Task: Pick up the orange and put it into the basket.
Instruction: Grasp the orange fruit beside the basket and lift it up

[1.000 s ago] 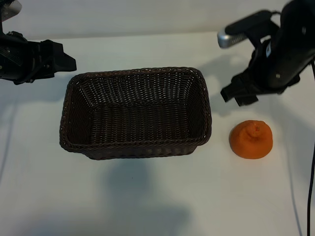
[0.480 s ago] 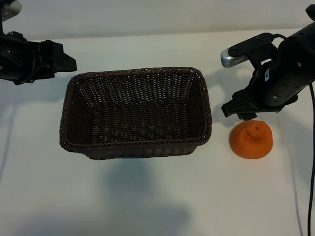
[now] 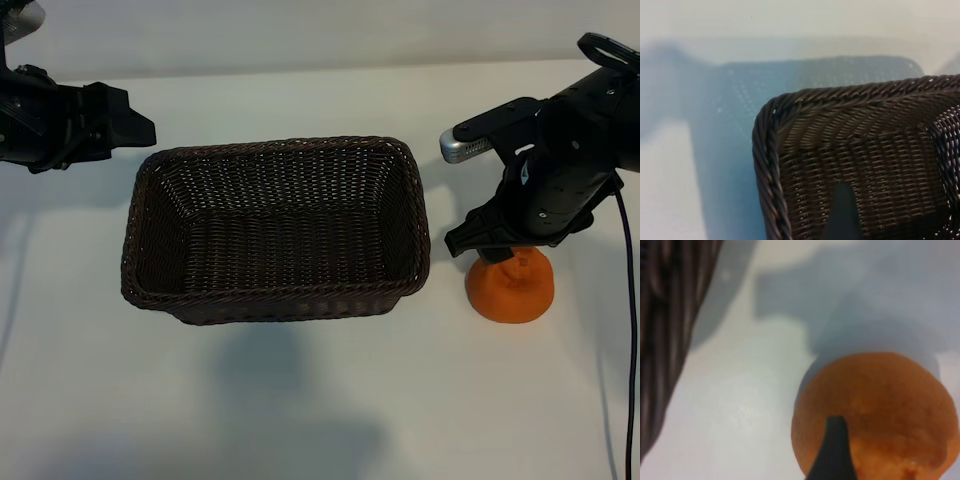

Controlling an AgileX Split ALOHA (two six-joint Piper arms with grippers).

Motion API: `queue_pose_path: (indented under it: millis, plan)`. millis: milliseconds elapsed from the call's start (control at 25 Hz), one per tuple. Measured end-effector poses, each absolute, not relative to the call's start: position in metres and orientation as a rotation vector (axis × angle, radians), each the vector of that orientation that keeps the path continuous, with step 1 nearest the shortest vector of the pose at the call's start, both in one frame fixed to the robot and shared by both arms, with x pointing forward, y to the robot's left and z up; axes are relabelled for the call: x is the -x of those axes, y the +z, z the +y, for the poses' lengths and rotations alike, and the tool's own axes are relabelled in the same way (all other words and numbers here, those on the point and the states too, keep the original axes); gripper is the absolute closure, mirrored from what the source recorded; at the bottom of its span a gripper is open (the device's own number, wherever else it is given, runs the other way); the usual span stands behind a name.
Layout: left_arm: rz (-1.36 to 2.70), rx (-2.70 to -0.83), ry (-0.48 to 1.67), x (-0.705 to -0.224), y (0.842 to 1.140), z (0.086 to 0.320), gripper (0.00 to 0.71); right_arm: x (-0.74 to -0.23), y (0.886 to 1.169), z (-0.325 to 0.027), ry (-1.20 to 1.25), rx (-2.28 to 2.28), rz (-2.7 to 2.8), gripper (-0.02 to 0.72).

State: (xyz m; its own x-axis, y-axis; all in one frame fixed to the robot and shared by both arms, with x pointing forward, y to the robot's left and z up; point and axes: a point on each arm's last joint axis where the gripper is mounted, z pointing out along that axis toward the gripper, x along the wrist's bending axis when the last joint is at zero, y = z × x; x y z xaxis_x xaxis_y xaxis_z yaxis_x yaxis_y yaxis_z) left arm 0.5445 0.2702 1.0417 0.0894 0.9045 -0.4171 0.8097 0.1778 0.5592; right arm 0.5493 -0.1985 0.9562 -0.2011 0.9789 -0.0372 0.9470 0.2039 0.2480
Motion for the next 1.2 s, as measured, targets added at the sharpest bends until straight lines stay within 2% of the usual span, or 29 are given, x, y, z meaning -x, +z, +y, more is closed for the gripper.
queue_pose_path:
  millis: [200,680,800,880,960,1040,1200]
  plan:
    - [1.723,-1.636,0.164,-0.545,1.042,0.270,0.122,-0.550,0.953,-0.198,0.243,-1.862,2.284,0.132]
    - [1.723,-1.636,0.164,-0.545,1.042,0.270,0.136,-0.554,0.926,-0.197,0.147,-1.887,2.320,0.149]
    - [1.723,-1.637,0.163,-0.544,1.042,0.270,0.143,-0.554,0.926,-0.197,0.145,-1.889,2.320,0.241]
    - [1.723,-1.637,0.163,-0.544,1.042,0.270,0.145,-0.554,0.926,-0.198,0.141,-1.890,2.321,0.357]
    - [1.723,-1.637,0.163,-0.544,1.042,0.270,0.145,-0.553,0.925,-0.198,0.134,-1.892,2.323,0.510]
    - [1.723,-1.637,0.163,-0.544,1.042,0.270,0.147,-0.553,0.925,-0.198,0.134,-1.892,2.323,0.602]
    - [1.723,-1.637,0.163,-0.544,1.042,0.270,0.147,-0.553,0.925,-0.198,0.133,-1.891,2.323,0.610]
